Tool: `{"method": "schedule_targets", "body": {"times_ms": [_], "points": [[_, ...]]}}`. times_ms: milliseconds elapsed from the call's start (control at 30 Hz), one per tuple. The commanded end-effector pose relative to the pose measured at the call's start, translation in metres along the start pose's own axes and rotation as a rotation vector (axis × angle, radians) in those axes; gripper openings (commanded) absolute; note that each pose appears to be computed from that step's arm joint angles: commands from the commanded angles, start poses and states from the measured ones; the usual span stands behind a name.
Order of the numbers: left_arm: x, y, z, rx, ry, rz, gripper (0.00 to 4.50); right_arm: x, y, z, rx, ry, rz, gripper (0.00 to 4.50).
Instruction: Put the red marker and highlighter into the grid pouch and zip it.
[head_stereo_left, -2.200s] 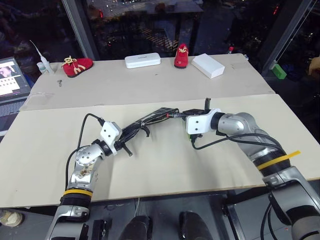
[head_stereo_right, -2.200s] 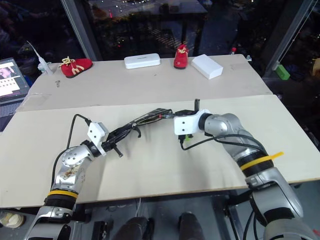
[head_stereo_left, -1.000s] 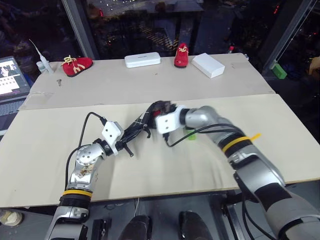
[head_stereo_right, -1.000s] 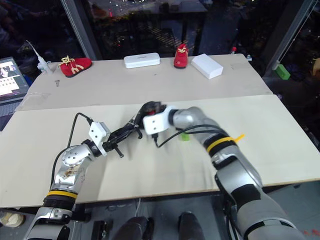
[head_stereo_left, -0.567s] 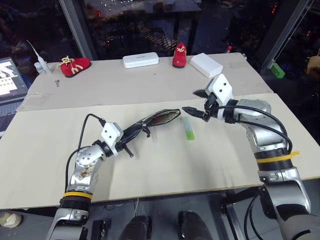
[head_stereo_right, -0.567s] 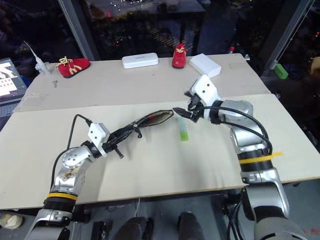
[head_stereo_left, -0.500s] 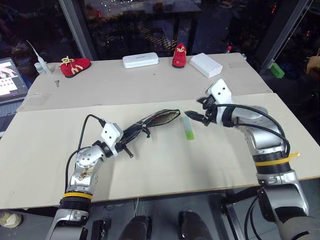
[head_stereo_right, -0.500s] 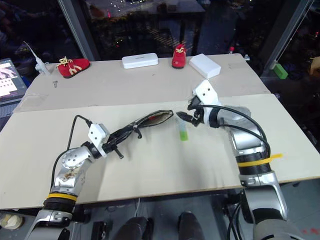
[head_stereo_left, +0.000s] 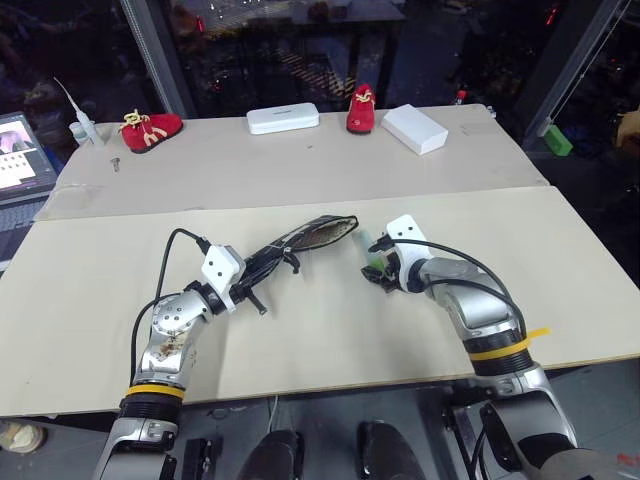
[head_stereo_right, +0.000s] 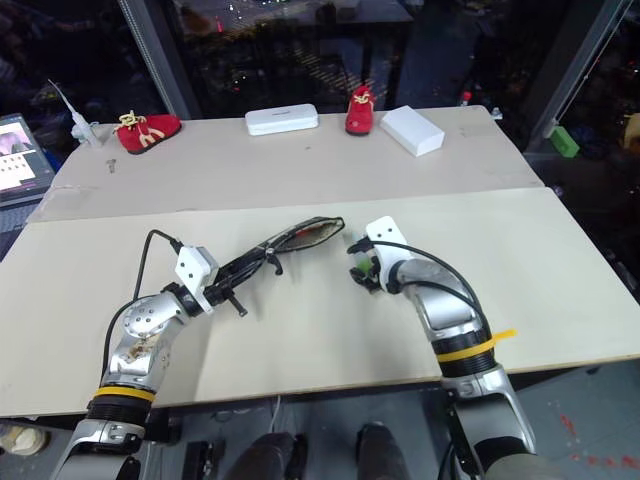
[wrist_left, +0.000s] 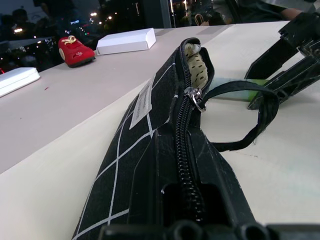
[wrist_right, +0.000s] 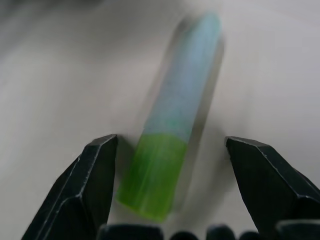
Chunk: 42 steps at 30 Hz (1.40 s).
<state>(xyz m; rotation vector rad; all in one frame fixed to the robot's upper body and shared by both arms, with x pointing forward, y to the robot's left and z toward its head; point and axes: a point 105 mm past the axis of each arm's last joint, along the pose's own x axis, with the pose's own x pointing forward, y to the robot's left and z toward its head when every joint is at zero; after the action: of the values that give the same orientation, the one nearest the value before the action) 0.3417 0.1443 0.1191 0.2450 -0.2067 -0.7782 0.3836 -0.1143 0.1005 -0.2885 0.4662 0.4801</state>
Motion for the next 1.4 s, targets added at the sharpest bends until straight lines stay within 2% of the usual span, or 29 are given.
{"method": "schedule_targets", "body": {"times_ms": [33,67,100,133,200,233,300,367,467,533,667,733,800,867,933,1000,1100,1400], "points": [[0.004,0.004,0.012,0.028,-0.04,0.004,0.0,0.009,0.0,-0.013,-0.057,0.049,-0.05,3.77],[0.004,0.004,0.013,0.029,-0.041,0.004,0.0,0.01,-0.001,-0.015,-0.05,0.049,-0.056,3.77],[0.004,0.004,0.013,0.03,-0.042,0.006,0.0,0.011,-0.004,-0.018,-0.051,0.051,-0.068,3.26],[0.004,0.004,0.013,0.03,-0.043,0.007,0.0,0.012,-0.006,-0.021,-0.048,0.054,-0.078,3.08],[0.003,0.004,0.013,0.031,-0.044,0.008,0.0,0.012,-0.009,-0.025,-0.038,0.054,-0.079,2.27],[0.003,0.004,0.013,0.031,-0.044,0.008,0.0,0.012,-0.009,-0.025,-0.036,0.05,-0.076,2.13],[0.002,0.004,0.013,0.032,-0.042,0.008,0.0,0.01,-0.012,-0.025,-0.03,0.044,-0.077,1.43],[0.002,0.004,0.012,0.033,-0.041,0.008,0.0,0.009,-0.015,-0.024,-0.028,0.041,-0.077,1.05],[0.002,0.004,0.013,0.034,-0.04,0.005,0.0,0.004,-0.025,-0.015,-0.071,0.007,-0.103,1.05],[0.002,0.005,0.014,0.036,-0.04,0.003,0.0,-0.005,-0.04,0.013,-0.115,-0.1,-0.152,1.05],[0.004,0.005,0.014,0.036,-0.04,-0.005,0.0,-0.042,-0.074,0.087,-0.216,-0.377,-0.27,1.05],[0.004,0.005,0.014,0.036,-0.04,-0.007,0.0,-0.06,-0.078,0.113,-0.3,-0.476,-0.275,1.05],[0.005,0.005,0.014,0.035,-0.04,-0.01,0.0,-0.074,-0.065,0.13,-0.451,-0.555,-0.222,1.05],[0.005,0.005,0.014,0.035,-0.041,-0.012,0.0,-0.081,-0.051,0.134,-0.558,-0.591,-0.157,1.05],[0.005,0.005,0.014,0.034,-0.041,-0.013,0.0,-0.084,-0.031,0.126,-0.702,-0.572,-0.05,1.05],[0.006,0.005,0.014,0.032,-0.041,-0.014,0.0,-0.079,-0.013,0.104,-0.933,-0.483,0.039,1.05],[0.006,0.004,0.014,0.03,-0.042,-0.015,0.0,-0.069,-0.004,0.082,-1.133,-0.404,0.087,1.05],[0.006,0.003,0.014,0.027,-0.042,-0.015,0.0,-0.049,-0.001,0.078,-1.306,-0.389,0.075,1.05]]}}
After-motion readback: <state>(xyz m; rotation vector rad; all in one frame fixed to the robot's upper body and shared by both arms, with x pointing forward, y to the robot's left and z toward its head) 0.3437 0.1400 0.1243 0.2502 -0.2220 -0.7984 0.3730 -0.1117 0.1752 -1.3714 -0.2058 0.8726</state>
